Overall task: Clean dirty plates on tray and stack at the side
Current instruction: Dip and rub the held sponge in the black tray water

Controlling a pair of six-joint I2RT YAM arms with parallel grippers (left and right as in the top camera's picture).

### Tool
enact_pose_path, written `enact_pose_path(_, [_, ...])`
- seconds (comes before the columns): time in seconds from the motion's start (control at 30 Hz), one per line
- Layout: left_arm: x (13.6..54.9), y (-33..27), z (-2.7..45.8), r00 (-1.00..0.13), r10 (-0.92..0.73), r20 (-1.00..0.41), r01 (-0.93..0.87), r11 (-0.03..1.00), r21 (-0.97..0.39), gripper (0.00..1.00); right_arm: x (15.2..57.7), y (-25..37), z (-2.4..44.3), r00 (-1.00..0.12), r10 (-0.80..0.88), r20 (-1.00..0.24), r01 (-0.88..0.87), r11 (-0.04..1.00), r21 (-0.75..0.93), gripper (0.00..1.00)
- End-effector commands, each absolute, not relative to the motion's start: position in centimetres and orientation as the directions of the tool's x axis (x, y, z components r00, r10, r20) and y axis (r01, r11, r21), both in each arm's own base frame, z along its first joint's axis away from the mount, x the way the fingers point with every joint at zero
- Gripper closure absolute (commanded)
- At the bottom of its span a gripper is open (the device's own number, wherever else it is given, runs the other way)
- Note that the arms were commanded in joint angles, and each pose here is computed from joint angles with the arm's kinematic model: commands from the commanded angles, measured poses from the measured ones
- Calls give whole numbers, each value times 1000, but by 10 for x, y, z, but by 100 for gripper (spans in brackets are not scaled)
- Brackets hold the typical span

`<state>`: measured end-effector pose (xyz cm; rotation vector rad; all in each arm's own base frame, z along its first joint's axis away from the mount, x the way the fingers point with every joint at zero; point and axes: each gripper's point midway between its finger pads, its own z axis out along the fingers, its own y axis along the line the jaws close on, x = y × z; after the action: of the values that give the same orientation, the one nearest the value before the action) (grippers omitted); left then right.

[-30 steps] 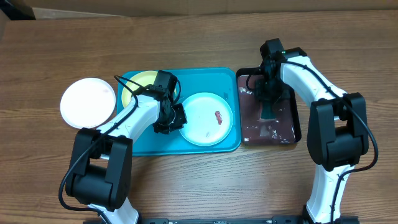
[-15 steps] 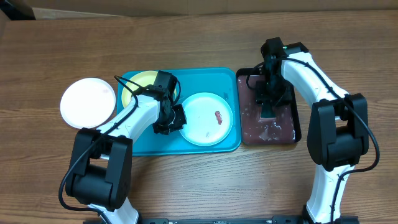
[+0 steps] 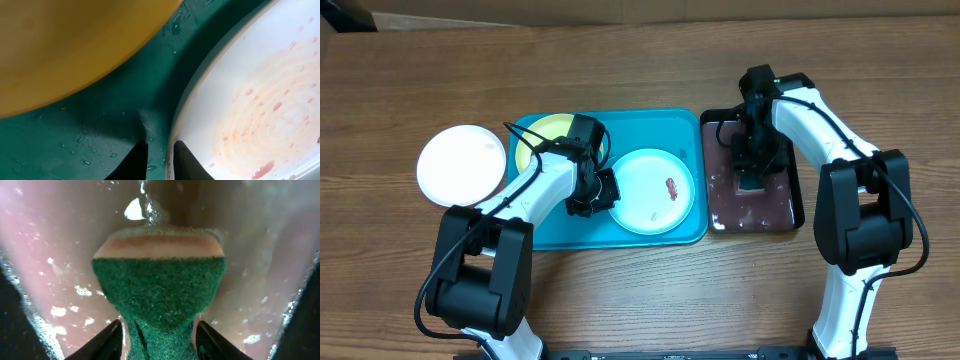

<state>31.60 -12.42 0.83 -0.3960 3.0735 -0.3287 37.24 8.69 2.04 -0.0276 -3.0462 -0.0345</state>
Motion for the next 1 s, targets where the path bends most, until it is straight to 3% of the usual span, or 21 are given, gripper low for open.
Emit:
enact_pose_path(0.0, [316,-125,5,-970,-245,2,-240,950,-199,79,373,88,29,-997,20,69,23,999,38,57])
enact_pose_path(0.2, [319,-126,5,-969,-245,-9,-238,949,-205,77,371,91,24,-997,20,73,24,998,60,59])
enact_pose_path(0.23, [320,-126,5,-969,-245,-14,-237,949,-208,77,372,91,23,-997,20,69,24,998,61,63])
enact_pose_path(0.3, [322,-127,5,-969,-245,-22,-235,948,-212,77,375,92,24,-998,19,58,23,998,63,88])
enact_pose_path(0.33, [323,-126,5,-969,-246,-26,-235,949,-212,78,376,92,26,-998,19,52,22,998,65,96])
enact_pose_path(0.63, [330,-116,4,-965,-253,-73,-239,958,-160,71,389,95,67,-1000,-13,4,-13,997,74,96])
enact_pose_path(0.73, [332,-117,5,-964,-253,-80,-238,957,-166,96,389,95,79,-1000,-13,-10,-14,997,77,96])
enact_pose_path(0.97, [317,-113,3,-968,-252,-25,-246,960,-137,96,386,94,83,-998,-60,-13,-61,995,78,96])
